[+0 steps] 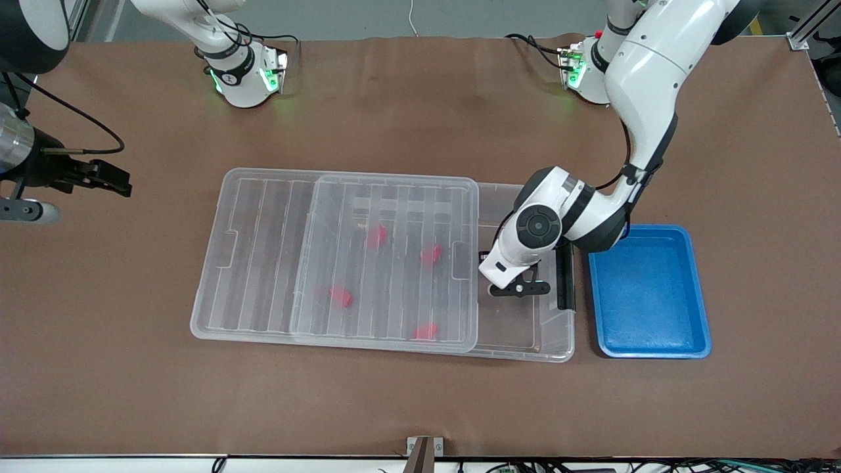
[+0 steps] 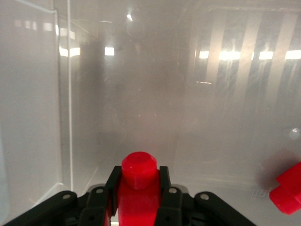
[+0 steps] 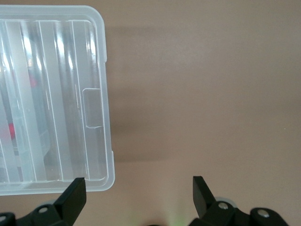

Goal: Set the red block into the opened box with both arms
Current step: 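Carry the red block over the open box while the right gripper withdraws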

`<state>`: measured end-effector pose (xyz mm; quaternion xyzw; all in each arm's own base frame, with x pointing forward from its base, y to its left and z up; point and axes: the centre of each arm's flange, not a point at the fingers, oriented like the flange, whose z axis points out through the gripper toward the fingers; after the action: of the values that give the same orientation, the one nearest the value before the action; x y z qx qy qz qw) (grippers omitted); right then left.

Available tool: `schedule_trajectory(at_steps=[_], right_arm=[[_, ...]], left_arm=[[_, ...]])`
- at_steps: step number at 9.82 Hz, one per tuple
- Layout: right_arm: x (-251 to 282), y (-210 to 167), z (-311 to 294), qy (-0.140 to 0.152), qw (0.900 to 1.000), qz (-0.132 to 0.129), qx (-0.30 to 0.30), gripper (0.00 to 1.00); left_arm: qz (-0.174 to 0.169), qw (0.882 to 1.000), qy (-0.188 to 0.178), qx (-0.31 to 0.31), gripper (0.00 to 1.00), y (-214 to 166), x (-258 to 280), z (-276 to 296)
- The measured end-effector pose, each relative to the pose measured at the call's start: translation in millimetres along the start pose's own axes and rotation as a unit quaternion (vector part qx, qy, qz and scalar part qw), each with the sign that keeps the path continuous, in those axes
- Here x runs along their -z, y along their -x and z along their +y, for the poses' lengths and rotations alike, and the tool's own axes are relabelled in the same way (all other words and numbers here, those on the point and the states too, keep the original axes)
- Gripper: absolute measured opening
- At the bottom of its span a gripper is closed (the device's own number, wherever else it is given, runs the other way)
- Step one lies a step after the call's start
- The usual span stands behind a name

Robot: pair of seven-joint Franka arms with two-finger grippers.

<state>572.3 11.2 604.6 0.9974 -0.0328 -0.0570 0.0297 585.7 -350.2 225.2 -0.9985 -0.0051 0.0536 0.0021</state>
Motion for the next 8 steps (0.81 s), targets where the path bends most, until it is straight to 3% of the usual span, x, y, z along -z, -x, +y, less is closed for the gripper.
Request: schedule_trajectory(at_steps=[3,6,8], right_arm=[[5.2,-1.4,11.1,-0.003,1.0,0.009,-0.007,1.0],[5.8,-7.6,42.8,-0.027,0.999,0.028,-0.032,1.0],[0.6,-10.0,68.1,-0.031,0.998,0.033,-0.04,1.0]], left_arm=[[0.002,1.0,-0.008,-0.009,0.36,-3.5,-24.8,-3.4],[-0.007,1.0,-0.009,-0.011,0.36,-1.9,-39.7,-3.1],[-0.004,1.0,-0.006,-0.009,0.63,-4.1,-38.9,-4.0]])
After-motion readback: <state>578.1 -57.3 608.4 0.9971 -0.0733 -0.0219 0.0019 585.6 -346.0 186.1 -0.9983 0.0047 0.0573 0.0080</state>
